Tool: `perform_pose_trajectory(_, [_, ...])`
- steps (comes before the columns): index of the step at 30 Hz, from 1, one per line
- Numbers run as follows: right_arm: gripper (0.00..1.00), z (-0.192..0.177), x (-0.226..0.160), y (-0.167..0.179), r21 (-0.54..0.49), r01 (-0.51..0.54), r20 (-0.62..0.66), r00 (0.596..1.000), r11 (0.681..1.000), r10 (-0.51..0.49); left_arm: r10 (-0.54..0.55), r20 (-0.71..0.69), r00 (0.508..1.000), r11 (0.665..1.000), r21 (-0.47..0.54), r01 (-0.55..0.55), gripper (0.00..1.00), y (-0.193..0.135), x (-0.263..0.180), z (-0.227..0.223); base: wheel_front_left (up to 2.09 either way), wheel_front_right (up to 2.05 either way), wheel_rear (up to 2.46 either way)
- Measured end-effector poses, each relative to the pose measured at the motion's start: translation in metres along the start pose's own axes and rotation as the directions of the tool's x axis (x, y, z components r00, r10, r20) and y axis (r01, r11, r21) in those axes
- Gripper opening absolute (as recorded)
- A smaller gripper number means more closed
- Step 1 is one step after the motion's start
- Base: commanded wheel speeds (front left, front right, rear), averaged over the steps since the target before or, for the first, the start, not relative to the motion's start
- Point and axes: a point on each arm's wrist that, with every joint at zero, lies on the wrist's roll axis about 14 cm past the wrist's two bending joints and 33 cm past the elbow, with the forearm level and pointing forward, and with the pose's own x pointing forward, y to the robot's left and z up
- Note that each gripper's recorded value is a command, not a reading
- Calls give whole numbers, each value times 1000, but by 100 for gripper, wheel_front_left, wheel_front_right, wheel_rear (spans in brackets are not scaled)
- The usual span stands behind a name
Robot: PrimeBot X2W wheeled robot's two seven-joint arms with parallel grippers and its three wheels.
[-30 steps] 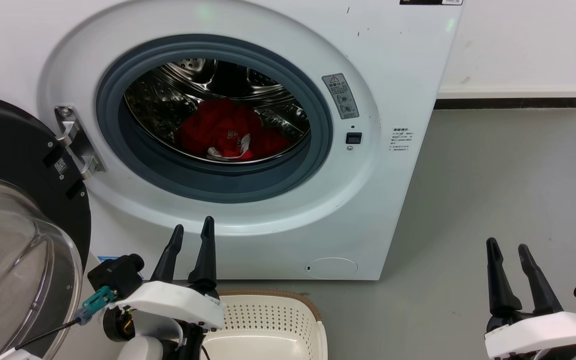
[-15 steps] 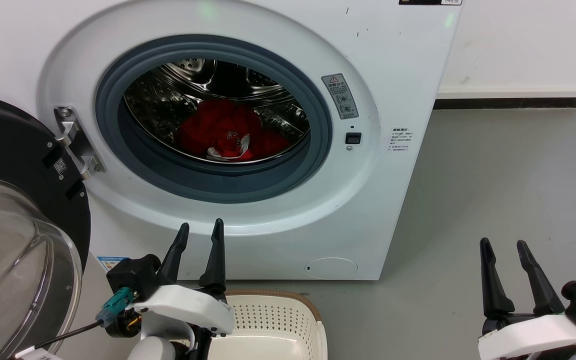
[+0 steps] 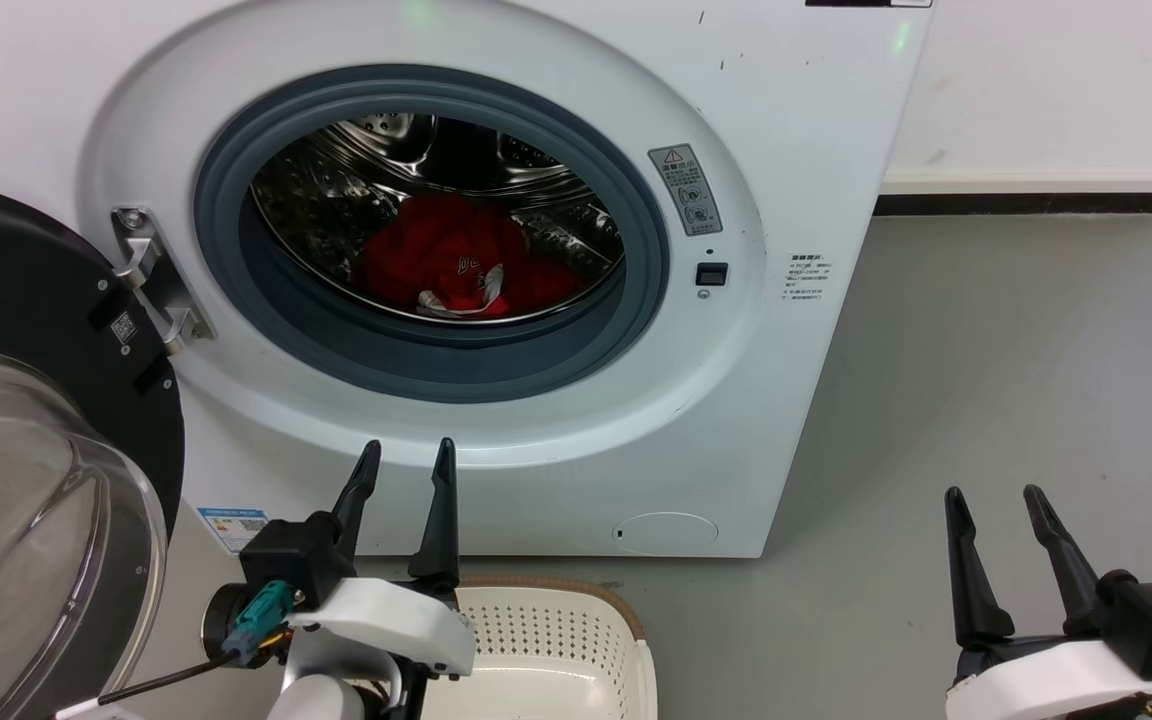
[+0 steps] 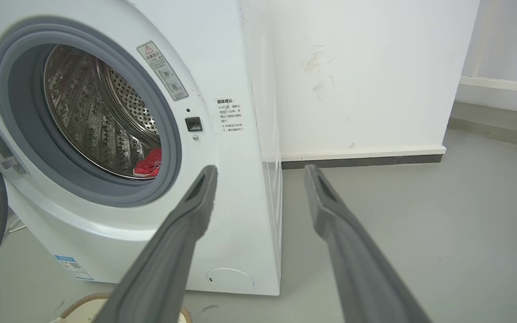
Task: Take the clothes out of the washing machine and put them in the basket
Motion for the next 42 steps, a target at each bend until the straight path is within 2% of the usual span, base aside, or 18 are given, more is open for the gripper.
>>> perform_pose_trajectory(30, [100,-2,-6,2,-220,-32,-7,999,975,31,-52,12,999,981,186,49,100,-16,-4,-6,0,0,0])
perform_pose_trajectory(42, [100,-3,-6,-3,-213,-17,-9,1000,977,16,-11,16,1000,984,178,8,100,-8,-7,-7,0,0,0])
